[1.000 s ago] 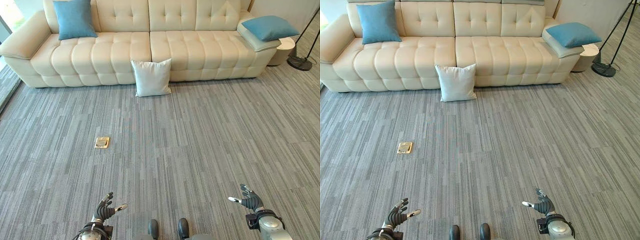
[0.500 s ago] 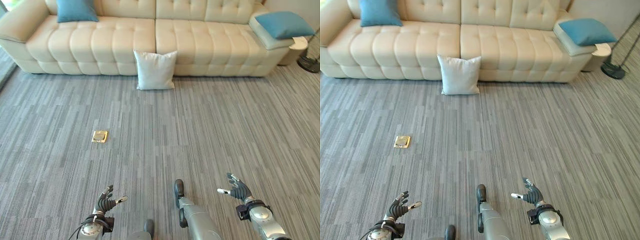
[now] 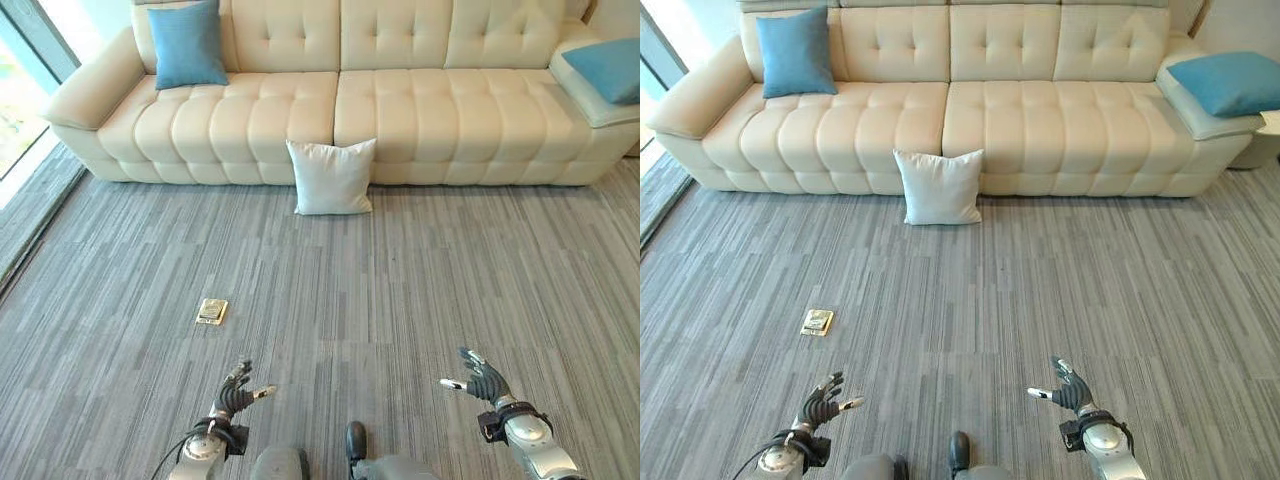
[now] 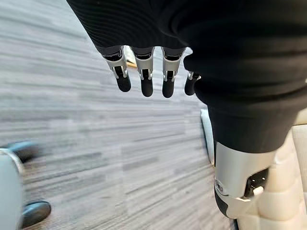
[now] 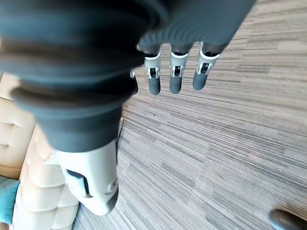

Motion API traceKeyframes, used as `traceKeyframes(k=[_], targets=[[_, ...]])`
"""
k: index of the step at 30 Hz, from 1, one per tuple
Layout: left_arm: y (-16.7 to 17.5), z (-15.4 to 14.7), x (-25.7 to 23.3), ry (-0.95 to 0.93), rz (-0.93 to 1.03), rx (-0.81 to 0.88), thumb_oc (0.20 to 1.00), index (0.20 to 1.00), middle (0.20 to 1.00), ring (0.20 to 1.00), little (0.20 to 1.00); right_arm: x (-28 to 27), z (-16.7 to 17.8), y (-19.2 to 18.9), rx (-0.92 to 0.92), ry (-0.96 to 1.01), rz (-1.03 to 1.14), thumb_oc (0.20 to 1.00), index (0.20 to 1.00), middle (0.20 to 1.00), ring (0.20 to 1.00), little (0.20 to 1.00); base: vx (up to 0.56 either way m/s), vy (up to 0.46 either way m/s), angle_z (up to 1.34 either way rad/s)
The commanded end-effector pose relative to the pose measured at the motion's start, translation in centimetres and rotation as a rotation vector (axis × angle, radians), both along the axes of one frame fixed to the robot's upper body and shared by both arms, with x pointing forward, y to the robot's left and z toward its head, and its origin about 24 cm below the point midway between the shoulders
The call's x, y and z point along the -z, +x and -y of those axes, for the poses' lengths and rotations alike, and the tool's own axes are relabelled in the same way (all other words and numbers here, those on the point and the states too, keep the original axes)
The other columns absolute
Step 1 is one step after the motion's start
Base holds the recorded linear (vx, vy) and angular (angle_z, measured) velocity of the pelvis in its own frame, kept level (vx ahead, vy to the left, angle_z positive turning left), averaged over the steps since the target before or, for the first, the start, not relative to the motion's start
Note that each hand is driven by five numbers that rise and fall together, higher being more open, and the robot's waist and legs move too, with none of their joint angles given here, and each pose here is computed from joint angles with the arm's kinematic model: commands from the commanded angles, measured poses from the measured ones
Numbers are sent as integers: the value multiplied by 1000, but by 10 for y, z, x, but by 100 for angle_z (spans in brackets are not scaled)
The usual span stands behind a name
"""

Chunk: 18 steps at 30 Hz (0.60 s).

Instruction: Pick up all the scattered cushions and arrange them neatly on the sofa.

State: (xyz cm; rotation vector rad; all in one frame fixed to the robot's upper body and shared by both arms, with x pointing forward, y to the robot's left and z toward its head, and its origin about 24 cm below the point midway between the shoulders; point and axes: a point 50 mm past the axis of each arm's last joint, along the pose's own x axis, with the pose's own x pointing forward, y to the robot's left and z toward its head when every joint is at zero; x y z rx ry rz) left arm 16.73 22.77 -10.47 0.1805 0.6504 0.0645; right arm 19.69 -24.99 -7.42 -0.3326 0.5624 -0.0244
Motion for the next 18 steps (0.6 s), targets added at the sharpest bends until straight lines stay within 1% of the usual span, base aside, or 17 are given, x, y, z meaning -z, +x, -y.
traceKeyframes(k=[1,4,7,11,13,14,15,18], targets=[[8,-8,-12,53,59,39,1000,1000,1000,1000,1000,-18,9,9,33,-3,118,1000,1000,1000,1000,1000,547,64,-5],[4,-13,-10,56,52,-1,1000,1000,1000,1000,1000,-18,5,12,19,-13,115,1000,1000,1000,1000,1000,618,173,-25],[-4,-19,-7,61,23,-20,1000,1000,1000,1000,1000,-16,0,9,-6,-1,105,1000,1000,1000,1000,1000,631,213,-93],[-2,-28,-10,94,21,-13,1000,1000,1000,1000,1000,-11,-9,7,-24,24,87,1000,1000,1000,1000,1000,418,179,-44],[2,-34,-15,114,37,-21,1000,1000,1000,1000,1000,-14,-18,16,-57,33,105,1000,1000,1000,1000,1000,424,206,-45],[2,-34,-15,114,37,-21,1000,1000,1000,1000,1000,-14,-18,16,-57,33,105,1000,1000,1000,1000,1000,607,320,-13],[3,-35,-15,117,39,-31,1000,1000,1000,1000,1000,-17,-26,22,-76,42,123,1000,1000,1000,1000,1000,482,228,-5],[1,-31,-12,102,27,-24,1000,1000,1000,1000,1000,-17,-28,21,-96,45,122,1000,1000,1000,1000,1000,469,141,-3]])
